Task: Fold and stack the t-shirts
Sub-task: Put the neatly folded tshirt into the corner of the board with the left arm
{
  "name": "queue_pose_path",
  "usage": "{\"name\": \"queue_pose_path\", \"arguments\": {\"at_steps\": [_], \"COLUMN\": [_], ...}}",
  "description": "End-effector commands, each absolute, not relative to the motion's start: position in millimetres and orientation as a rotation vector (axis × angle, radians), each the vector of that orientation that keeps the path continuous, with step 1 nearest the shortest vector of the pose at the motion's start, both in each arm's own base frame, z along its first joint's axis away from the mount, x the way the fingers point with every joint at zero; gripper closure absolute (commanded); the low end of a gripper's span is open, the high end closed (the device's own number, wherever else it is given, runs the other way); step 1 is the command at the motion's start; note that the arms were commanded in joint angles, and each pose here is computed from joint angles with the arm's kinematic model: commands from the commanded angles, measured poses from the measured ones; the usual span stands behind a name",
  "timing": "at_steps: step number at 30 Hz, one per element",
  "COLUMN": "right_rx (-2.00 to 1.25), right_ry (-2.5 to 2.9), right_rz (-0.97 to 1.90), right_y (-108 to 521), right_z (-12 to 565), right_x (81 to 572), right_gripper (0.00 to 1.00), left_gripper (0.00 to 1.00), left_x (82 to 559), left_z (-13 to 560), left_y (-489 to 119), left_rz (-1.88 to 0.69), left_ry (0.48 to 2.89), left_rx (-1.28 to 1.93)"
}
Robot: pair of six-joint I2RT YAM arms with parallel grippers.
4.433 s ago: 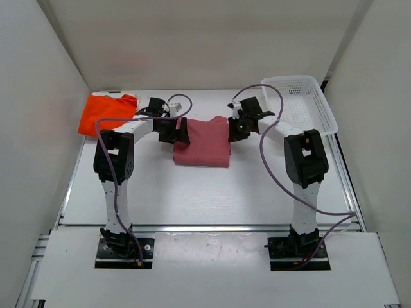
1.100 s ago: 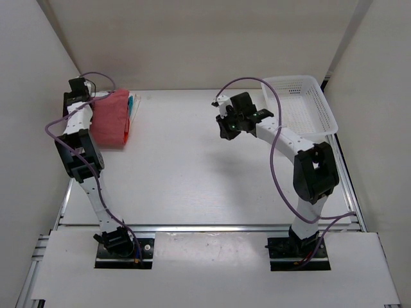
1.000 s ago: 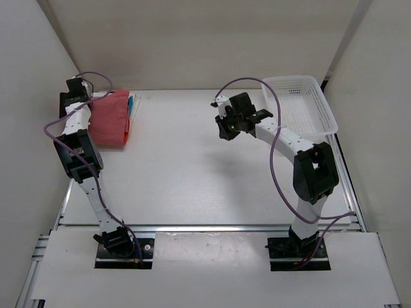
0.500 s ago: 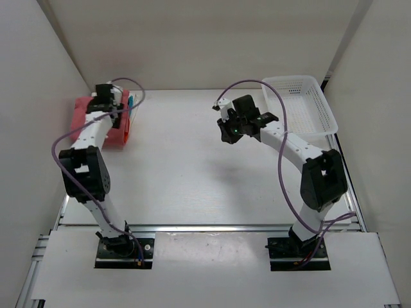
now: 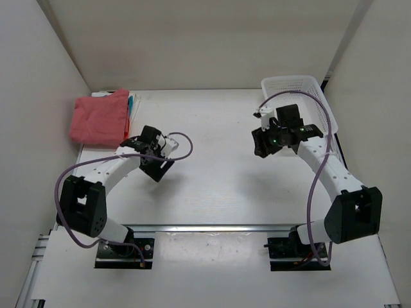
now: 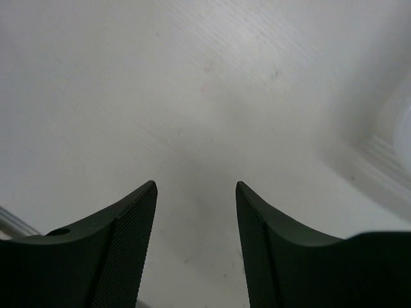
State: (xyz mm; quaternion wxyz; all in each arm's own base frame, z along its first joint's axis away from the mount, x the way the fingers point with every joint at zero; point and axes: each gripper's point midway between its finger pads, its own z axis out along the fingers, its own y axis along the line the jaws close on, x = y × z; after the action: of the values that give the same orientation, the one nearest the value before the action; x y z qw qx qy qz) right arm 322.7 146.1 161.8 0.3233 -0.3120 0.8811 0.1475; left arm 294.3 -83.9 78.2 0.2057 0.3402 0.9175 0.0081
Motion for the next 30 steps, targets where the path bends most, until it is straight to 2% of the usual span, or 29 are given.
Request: {"name": "queue_pose_path", "arguments": {"at_steps": [1,3,5,7,8,11,12,16,21,30], "right_rx": [-0.773,-0.737,-0.707,-0.682,-0.693,-0.767,-0.742,-0.645,-0.66,-0.818], "right_ry": [2.431,2.51,2.611,2.73,2.784,2.762,2.757,2.771,2.767,2.727], "right_rz": [0.396,0.413,0.369,0.176,0.081,0.055,0.062,0.175,0.069,0.058], "right_y": [124,119,111,95,89,93,92,95,88,100], "right_z": [158,154,146,134,127,127,130,139,132,126], "right_x": [288,272,255,242,236,233,236,245,250,239], "right_gripper": [0.41,0.33,0.3,0.29,0.3,0.37,0.37,0.35,0.36,0.38], "left_gripper": [0.17,0.18,0.17,0.17,0.17,0.17,0.08,0.06,0.06,0.06], "left_x": [275,266,264,254,254,233,229,233,234,235], "left_z": [81,79,82,77,78,68,66,68,72,67], "left_y": [-89,-91,-89,-84,-78,-81,-82,-72,-70,-65], "left_rz": [-0.009,-0.096,-0.216,-0.307,-0.308,-0.362,-0.377,-0.332,-0.336,-0.317], "left_ry": [2.533,2.535,2.525,2.536,2.519,2.519,2.51,2.506,2.49,2.514], "left_rx": [0.938,0.853,0.773,0.692,0.648,0.646,0.653,0.588,0.567,0.536]}}
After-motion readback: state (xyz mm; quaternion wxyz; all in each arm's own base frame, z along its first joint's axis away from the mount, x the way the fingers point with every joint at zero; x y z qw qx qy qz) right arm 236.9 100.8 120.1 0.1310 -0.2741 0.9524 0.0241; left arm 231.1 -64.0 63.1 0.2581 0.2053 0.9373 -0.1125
